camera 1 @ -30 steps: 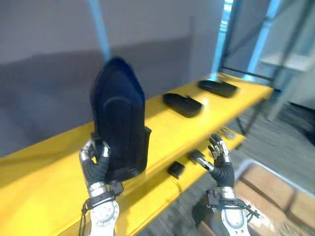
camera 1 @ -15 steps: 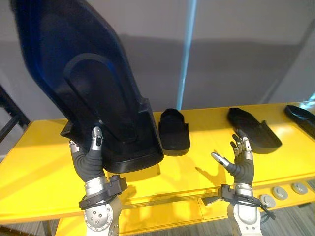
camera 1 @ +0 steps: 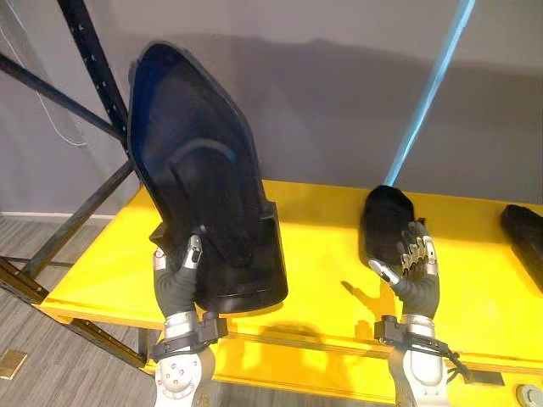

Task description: Walk over and take plastic housings, then place them on the shelf

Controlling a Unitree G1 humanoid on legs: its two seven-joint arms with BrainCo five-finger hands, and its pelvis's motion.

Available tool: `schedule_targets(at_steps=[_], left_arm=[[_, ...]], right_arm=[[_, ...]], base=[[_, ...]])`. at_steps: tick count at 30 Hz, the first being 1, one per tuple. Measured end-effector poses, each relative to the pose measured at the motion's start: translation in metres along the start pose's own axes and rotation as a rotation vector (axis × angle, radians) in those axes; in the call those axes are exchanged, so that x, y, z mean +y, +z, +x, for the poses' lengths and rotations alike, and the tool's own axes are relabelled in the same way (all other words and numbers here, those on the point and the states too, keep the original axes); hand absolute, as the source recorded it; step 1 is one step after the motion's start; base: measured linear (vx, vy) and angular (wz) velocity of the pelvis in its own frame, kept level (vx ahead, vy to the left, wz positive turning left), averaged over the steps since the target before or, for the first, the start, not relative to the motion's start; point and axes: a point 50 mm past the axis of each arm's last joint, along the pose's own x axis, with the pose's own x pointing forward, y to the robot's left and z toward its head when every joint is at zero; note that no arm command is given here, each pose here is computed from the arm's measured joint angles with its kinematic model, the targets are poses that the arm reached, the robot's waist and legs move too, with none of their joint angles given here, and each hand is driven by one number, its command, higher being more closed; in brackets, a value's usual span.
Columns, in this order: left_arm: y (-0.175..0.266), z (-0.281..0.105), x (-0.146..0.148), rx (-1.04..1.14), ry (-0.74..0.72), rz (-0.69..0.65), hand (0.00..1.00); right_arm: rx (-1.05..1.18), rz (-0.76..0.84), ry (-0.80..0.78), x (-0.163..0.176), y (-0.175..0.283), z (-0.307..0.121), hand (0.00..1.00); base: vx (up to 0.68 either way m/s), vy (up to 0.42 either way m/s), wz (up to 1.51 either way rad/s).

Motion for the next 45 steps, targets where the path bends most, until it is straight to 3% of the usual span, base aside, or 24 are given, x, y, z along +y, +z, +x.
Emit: schedule_targets(at_steps=[7,14,19,25,30,40,45], left_arm=[[0.004,0.024,0.0,-0.065,-0.066,0.048,1.0],[-0.003,0.021,-0.006,-0.025,-0.063,0.035,1.0],[-0.02,0.019,0.017,0.07,-0.01,0.109,1.0],[-0.059,0.034,0.041,0.264,0.029,0.21,1.0],[-0.05,0.079,0.061,0.229,0.054,0.267,1.0],[-0.006,0.181,0.066,0.135,0.031,0.409,1.0],[0.009,0.206,0.07,0.144,0.054,0.443,1.0]], right_arm=[[0.009,-0.006,0.074,0.011,-0.002,-0.002,0.0],[0.04,-0.08,0.074,-0.004,-0.002,-0.014,0.0],[-0.148,-0.177,0.055,-0.024,0.046,-0.013,0.0],[-0.135,-0.224,0.038,-0.036,0.047,-0.016,0.0],[-0.132,-0.195,0.065,-0.03,0.046,-0.016,0.0],[-0.106,-0.104,0.168,-0.007,0.039,-0.018,0.0],[-0.095,-0.062,0.218,0.004,0.037,-0.02,0.0]], base=[[-0.04,0.324,-0.18],[-0.03,-0.002,0.01],[0.02,-0.053,-0.21],[-0.01,-0.01,-0.09],[-0.07,0.013,-0.14],[-0.07,-0.001,-0.09],[0.0,-0.006,-0.11]])
